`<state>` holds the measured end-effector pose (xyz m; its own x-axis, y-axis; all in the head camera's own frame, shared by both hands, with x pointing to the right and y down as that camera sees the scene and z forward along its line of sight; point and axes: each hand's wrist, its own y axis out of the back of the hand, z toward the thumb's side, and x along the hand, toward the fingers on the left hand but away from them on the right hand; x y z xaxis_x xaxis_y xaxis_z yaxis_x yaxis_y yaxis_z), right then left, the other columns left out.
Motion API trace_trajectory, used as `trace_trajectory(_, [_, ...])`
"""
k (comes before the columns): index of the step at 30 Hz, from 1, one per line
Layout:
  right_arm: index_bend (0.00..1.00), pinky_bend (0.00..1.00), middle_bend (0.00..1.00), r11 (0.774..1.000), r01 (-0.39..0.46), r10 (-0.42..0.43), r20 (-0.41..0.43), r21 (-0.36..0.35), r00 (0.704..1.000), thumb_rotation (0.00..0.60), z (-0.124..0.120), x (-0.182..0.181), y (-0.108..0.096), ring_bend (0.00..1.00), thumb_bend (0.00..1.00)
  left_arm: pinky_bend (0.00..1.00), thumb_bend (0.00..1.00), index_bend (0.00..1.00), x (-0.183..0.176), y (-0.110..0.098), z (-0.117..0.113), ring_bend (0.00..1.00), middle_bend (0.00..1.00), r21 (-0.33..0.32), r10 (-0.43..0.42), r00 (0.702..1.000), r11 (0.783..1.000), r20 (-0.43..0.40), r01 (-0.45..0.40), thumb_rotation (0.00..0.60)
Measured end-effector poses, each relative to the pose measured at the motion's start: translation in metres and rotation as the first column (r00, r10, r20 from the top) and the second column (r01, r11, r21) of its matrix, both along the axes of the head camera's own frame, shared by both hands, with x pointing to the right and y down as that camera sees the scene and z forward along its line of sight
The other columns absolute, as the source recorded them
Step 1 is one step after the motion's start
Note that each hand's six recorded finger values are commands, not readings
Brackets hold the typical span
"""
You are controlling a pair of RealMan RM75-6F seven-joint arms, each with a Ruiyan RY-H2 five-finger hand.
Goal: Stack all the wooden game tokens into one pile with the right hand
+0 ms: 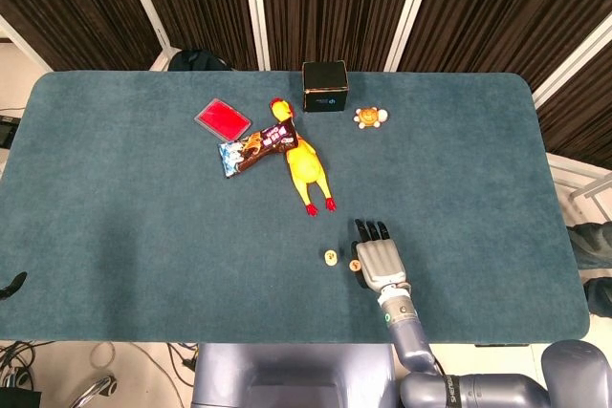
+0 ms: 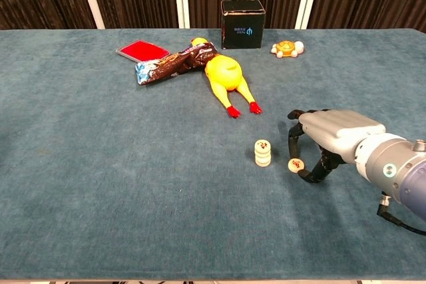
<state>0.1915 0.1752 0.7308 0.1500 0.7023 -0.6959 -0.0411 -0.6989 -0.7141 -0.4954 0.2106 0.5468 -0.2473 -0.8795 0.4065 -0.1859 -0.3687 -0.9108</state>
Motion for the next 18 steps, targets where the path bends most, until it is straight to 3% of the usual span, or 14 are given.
trace_trajectory(18, [0.51, 0.0, 0.0, 0.999, 0.004, -0.005, 0.027, 0.044, 1.0, 0.6, -0.031, 0.0, -0.021, 0.0, 0.43, 0.18, 0.19, 0.12, 0.001, 0.001, 0.0, 0.0, 0.0, -0.001, 0.002, 1.0, 1.0, -0.002, -0.002, 0.6])
